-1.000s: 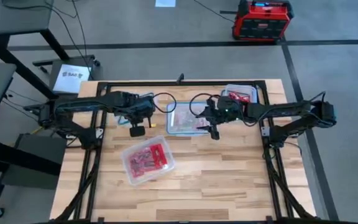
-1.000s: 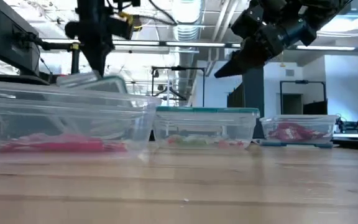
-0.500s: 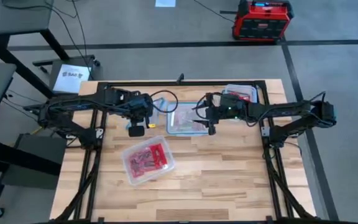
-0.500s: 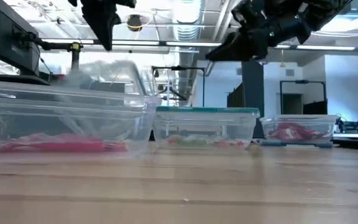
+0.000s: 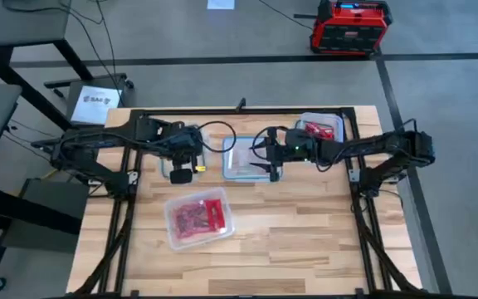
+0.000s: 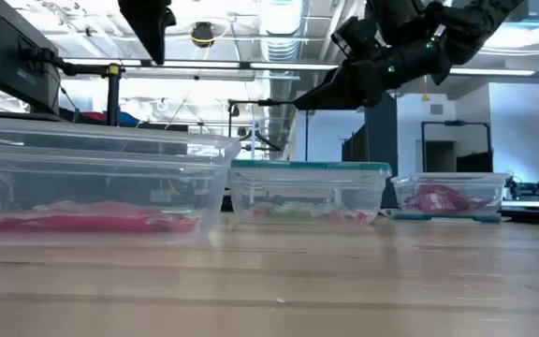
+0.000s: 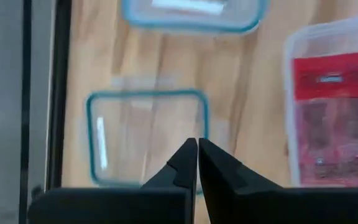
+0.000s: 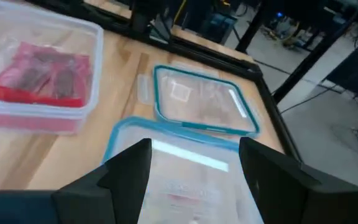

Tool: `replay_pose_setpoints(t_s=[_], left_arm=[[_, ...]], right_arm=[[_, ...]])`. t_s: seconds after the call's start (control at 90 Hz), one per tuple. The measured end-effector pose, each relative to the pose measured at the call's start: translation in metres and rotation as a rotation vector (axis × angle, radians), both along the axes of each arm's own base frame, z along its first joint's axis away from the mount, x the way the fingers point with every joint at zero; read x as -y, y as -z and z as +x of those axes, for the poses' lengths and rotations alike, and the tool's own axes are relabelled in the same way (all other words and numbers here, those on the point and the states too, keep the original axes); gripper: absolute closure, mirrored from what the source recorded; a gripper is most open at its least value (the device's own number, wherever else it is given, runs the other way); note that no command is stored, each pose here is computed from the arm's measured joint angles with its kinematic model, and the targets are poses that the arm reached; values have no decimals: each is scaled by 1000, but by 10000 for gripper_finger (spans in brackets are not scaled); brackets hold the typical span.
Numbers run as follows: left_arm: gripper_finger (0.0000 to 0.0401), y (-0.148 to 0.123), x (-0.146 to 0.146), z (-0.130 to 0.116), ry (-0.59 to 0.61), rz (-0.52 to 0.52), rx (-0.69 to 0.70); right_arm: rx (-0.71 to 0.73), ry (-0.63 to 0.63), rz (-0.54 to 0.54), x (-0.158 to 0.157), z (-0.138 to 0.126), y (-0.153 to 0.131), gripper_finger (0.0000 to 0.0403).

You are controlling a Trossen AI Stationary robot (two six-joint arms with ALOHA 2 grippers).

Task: Sort candy
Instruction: Close the top left transparent bin

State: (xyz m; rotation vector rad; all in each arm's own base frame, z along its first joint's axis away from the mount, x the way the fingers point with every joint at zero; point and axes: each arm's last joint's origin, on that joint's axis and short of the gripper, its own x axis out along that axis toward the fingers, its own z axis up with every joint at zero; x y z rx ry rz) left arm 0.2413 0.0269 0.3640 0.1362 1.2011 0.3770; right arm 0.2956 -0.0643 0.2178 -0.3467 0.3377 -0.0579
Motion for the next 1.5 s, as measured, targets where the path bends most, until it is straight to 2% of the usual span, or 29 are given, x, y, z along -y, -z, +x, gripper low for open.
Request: replay_pose_setpoints(t_s=[0.111,0.189,0.267,0.367,0.478,0.6,0.733,0.867,0.956,1.1,1.222,1.378,1.433,1.5], left_arm=[[401,9,-9,-4,-120,1,-24],[401,21,-13,-6,-173,-20,-48],[401,36,-11,-9,-214,-53,-68],[401,57,-4,-22,-276,-75,-57],[401,71,12,-44,-358,-123,44],[401,83,41,-72,-360,-265,102],[401,111,71,-86,-320,-386,-14],[401,144,99,-85,-275,-397,-156],[401,159,114,-77,-214,-394,-162],[401,180,135,-47,-98,-440,-76],[401,197,142,-9,-42,-440,88],[401,211,133,51,13,-406,264],[401,211,129,69,45,-392,259],[401,209,124,78,51,-365,139]], right_arm=[[-1,48,126,1,-2,0,173],[-28,75,263,2,-5,3,173],[-64,20,335,-4,-3,8,173],[-136,-52,323,-17,-1,17,173],[-152,-86,303,-26,1,19,173],[-180,-89,297,-29,0,22,173],[-201,-87,302,-30,-2,22,173],[-239,-70,339,-32,-8,20,173],[-239,-66,351,-34,-14,12,173],[-209,-65,346,-35,-25,-4,173],[-146,-56,326,-35,-36,-23,173],[-60,-65,294,-35,-50,-44,173],[-40,-73,278,-35,-53,-49,173],[-37,-76,270,-36,-58,-52,173]])
